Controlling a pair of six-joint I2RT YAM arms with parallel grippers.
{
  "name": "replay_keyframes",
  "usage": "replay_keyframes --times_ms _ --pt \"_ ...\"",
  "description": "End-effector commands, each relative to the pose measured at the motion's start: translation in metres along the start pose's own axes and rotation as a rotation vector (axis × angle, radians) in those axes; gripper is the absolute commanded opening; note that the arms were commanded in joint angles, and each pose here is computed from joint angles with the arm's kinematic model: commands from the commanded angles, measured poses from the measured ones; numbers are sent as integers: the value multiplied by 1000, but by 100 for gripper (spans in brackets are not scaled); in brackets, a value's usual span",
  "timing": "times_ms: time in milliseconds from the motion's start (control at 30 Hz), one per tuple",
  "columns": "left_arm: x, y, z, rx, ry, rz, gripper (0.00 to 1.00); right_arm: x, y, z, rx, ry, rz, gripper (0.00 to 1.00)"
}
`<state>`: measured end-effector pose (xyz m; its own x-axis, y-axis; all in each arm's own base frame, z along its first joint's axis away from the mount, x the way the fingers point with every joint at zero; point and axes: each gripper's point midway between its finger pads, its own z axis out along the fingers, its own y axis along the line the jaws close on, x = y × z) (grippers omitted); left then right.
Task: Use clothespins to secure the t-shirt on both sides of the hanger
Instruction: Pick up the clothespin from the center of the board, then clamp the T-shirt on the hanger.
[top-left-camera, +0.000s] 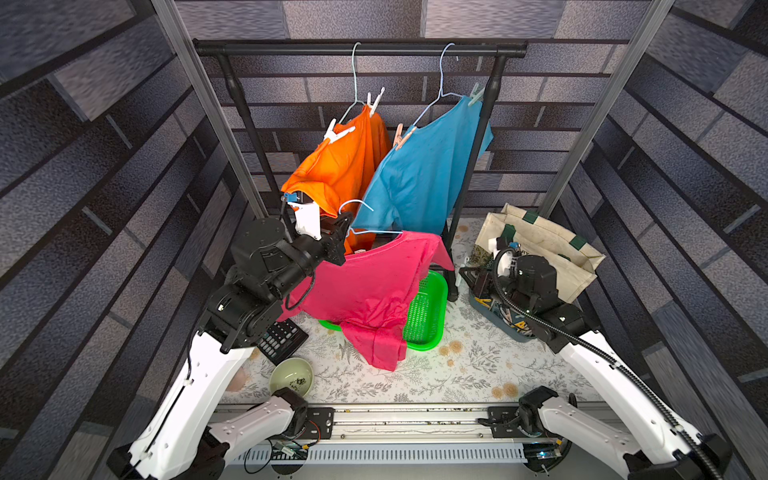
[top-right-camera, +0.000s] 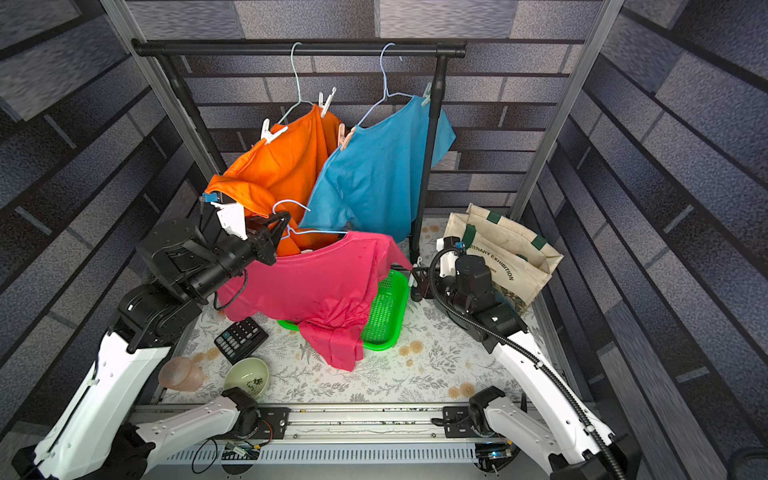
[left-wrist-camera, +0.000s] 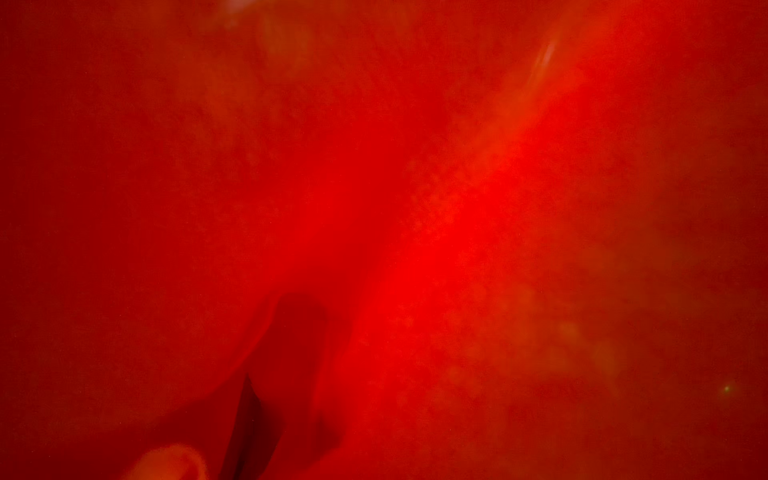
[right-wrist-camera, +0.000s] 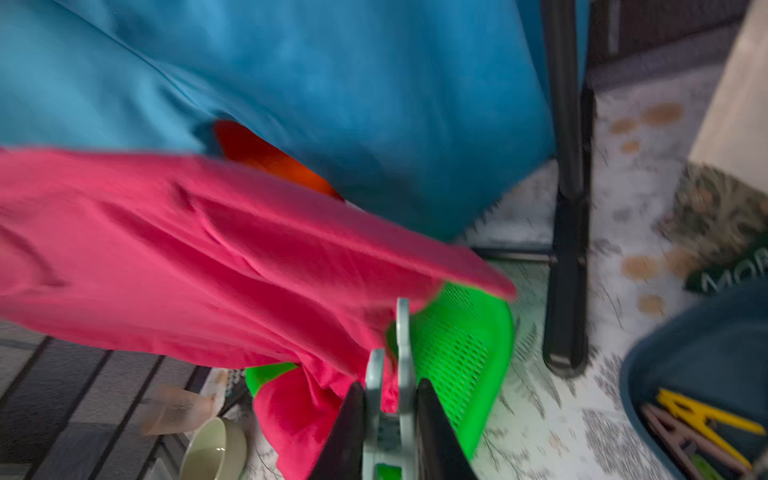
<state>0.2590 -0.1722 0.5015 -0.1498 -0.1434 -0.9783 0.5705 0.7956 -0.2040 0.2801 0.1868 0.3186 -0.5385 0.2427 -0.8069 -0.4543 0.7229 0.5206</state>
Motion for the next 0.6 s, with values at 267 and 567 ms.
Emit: replay_keyframes --times_ms 267,567 --pt "-24 -60 -37 322 -19 34 0 -97 135 -56 -555 -286 -262 0" --pt "-37 -65 -41 349 -42 -2 0 -82 141 -57 -636 -224 -223 0"
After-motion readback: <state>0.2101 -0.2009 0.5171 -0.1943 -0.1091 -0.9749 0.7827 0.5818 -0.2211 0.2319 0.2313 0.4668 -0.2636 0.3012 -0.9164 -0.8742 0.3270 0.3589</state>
